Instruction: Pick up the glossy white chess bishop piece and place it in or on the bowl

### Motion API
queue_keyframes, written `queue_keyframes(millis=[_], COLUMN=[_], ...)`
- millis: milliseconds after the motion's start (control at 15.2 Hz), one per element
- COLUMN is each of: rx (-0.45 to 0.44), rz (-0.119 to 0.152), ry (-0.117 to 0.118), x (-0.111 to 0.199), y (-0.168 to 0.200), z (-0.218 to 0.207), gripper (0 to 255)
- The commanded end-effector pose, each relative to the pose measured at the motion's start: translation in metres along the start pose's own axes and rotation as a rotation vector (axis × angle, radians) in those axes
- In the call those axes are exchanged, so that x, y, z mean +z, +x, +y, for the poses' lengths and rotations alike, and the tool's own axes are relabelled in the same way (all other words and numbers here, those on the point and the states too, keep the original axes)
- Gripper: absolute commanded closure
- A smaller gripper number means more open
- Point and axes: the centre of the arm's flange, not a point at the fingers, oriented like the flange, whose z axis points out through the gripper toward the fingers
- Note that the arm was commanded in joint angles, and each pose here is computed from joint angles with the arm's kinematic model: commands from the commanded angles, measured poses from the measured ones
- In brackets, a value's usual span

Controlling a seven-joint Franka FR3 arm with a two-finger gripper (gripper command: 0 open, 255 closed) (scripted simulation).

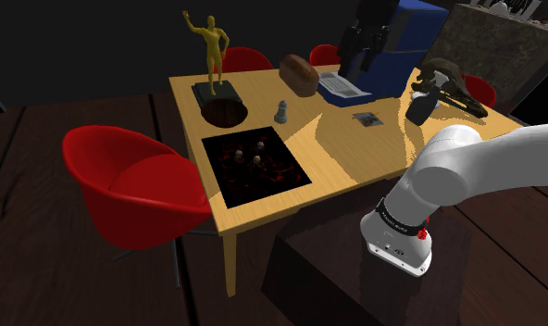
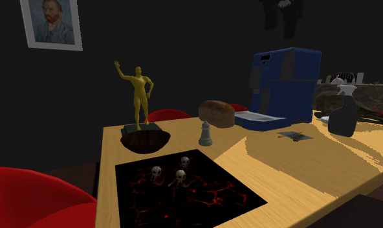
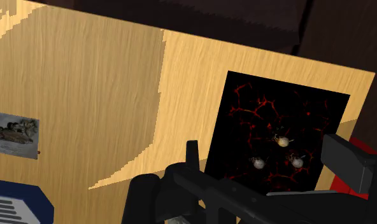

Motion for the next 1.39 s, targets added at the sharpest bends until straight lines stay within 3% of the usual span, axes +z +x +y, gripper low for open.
queue_keyframes(millis=[0, 1320], rx=[0.000, -0.073], rz=[0.000, 0.109], ry=[0.000, 0.044], x=[0.000, 0.161], y=[0.000, 0.181], z=[0.000, 0.079], gripper=[0, 0])
